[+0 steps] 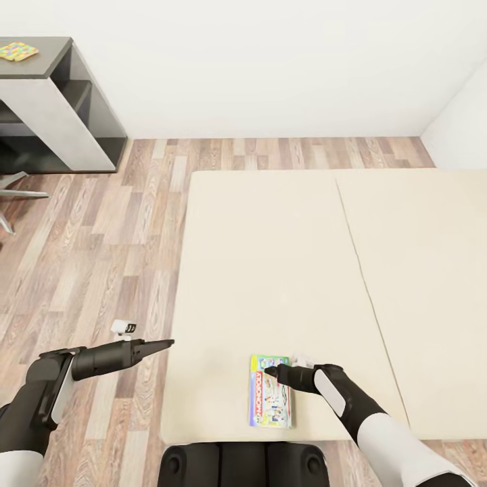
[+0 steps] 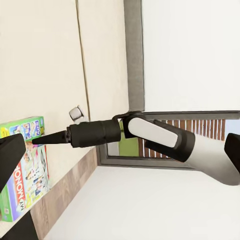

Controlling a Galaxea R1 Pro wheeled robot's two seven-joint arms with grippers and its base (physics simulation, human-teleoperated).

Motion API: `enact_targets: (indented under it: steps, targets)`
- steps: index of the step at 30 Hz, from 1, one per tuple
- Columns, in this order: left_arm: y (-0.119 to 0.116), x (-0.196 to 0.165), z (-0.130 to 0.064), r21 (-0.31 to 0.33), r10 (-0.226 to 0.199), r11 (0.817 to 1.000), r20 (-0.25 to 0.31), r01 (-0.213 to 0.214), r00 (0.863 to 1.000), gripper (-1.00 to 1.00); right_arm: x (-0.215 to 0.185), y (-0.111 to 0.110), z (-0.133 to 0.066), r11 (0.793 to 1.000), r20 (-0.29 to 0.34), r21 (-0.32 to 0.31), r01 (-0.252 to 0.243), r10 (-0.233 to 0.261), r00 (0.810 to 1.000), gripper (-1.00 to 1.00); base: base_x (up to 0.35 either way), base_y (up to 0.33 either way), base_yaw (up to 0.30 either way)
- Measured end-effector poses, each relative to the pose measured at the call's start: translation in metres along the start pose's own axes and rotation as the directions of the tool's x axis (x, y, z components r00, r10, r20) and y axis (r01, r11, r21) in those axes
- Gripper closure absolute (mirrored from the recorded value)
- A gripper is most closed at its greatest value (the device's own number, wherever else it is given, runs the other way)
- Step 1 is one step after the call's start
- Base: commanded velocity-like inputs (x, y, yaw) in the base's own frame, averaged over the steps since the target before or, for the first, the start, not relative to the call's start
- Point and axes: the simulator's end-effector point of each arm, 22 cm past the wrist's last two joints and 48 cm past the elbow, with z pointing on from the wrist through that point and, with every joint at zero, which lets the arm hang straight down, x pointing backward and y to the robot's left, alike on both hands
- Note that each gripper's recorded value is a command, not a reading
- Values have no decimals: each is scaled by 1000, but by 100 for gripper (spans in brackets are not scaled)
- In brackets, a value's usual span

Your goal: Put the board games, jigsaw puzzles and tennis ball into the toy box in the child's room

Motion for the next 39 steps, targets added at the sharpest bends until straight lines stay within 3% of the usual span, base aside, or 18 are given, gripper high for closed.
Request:
enact_targets:
  steps: [39]
  targets:
    - [0,0,0,-1,0,1000,-1,0,1000,-100,1,0,0,1000,-5,1,-1,1,1000,-100,0,74,0]
